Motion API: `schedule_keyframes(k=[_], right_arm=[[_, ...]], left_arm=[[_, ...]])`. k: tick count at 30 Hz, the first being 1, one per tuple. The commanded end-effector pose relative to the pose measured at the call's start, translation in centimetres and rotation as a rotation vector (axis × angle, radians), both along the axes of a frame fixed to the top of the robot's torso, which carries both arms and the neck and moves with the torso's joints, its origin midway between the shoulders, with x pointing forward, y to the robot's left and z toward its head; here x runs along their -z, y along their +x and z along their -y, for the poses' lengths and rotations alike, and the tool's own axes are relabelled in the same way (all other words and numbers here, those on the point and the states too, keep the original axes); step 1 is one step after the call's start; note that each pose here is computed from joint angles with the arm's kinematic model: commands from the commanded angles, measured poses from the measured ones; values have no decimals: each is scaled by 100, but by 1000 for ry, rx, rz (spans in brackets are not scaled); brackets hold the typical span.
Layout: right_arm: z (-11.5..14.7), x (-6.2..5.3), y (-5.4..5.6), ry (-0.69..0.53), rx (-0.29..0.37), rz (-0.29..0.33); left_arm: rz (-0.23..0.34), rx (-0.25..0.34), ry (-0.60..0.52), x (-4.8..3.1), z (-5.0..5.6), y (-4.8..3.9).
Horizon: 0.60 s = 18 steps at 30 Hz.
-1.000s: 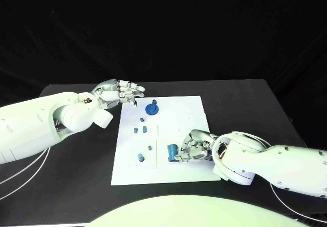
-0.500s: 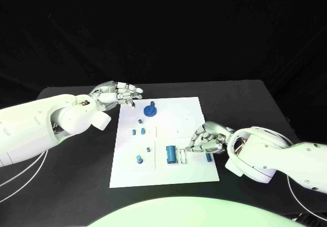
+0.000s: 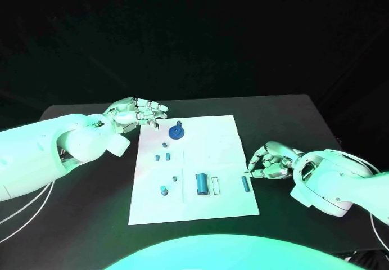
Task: Assemble the parts on the task board
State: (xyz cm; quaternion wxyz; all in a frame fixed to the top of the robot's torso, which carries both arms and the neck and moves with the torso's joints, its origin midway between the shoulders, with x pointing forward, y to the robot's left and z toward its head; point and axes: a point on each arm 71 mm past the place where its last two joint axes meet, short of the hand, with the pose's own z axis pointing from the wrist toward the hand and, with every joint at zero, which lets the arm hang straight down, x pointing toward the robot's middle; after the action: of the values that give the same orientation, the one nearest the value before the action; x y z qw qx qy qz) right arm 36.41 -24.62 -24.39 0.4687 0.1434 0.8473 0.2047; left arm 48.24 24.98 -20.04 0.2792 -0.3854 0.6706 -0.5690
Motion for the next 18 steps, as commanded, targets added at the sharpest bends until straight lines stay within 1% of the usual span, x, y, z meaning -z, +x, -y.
schedule_keyframes(k=[1, 6, 18], right_arm=[[4, 44, -30, -92, -48, 27], [-2, 133, -69, -130, -53, 16], [-76, 269, -97, -156, -67, -6]], left_arm=[[10, 11, -11, -17, 26, -4], [10, 10, -10, -17, 21, -5], [9, 11, -10, -17, 13, -7]])
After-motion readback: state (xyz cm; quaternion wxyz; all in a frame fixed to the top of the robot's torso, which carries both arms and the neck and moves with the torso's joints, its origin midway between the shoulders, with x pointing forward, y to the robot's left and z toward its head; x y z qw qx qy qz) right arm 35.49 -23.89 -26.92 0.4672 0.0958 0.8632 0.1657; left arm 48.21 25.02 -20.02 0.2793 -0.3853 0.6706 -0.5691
